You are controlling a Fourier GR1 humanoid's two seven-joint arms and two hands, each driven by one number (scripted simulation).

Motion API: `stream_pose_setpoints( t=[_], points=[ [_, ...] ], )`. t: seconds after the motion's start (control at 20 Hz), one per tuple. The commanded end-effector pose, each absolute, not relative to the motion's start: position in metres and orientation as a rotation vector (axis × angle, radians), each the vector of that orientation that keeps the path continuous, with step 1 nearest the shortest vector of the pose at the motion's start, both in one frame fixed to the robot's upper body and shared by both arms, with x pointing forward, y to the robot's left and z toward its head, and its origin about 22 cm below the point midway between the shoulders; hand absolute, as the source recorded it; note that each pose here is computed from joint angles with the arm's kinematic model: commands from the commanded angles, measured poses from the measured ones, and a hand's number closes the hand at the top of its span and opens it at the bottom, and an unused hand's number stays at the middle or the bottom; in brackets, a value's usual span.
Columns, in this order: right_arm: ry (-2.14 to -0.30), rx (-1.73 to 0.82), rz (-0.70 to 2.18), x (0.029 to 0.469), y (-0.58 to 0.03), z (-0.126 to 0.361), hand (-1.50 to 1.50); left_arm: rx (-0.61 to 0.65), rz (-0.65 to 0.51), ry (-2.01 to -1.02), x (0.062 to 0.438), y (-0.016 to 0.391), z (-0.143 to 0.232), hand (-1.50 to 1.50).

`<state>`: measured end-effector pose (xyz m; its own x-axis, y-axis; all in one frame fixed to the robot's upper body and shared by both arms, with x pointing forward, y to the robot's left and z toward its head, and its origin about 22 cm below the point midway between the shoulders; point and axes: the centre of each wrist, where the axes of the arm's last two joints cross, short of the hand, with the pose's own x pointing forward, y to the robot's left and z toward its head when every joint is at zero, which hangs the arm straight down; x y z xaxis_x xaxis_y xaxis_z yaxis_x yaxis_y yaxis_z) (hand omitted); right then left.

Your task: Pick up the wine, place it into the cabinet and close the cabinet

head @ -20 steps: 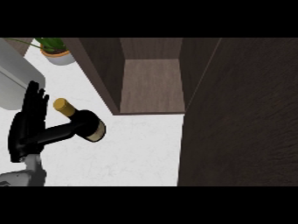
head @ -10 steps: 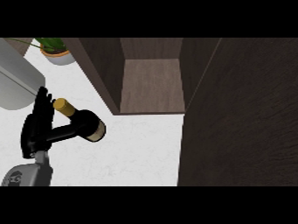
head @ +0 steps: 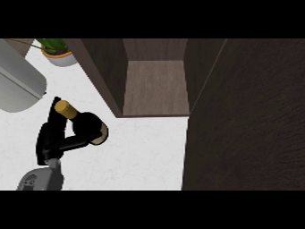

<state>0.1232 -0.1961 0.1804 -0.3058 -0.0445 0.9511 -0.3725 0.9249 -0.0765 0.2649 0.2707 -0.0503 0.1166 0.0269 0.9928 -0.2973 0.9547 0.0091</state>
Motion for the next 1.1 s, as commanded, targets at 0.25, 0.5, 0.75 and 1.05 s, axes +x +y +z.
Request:
stream_pose_setpoints(
  t=[0.25, 0.5, 0.75, 1.05],
  points=[
    [-1.945, 0.380, 0.308, 0.077, -0.206, 0.214, -1.50, 0.174, 0.251, -1.410, 0.252, 0.272, -0.094, -1.50],
    [-1.928, 0.387, 0.320, 0.077, -0.210, 0.215, -1.50, 0.152, 0.349, -1.435, 0.254, 0.260, -0.106, -1.50],
    [-1.945, 0.380, 0.313, 0.079, -0.206, 0.211, -1.50, 0.120, 0.445, -1.452, 0.258, 0.264, -0.114, -1.50],
    [-1.929, 0.389, 0.313, 0.077, -0.205, 0.210, -1.50, 0.034, 0.541, -1.472, 0.268, 0.260, -0.114, -1.50]
  ],
)
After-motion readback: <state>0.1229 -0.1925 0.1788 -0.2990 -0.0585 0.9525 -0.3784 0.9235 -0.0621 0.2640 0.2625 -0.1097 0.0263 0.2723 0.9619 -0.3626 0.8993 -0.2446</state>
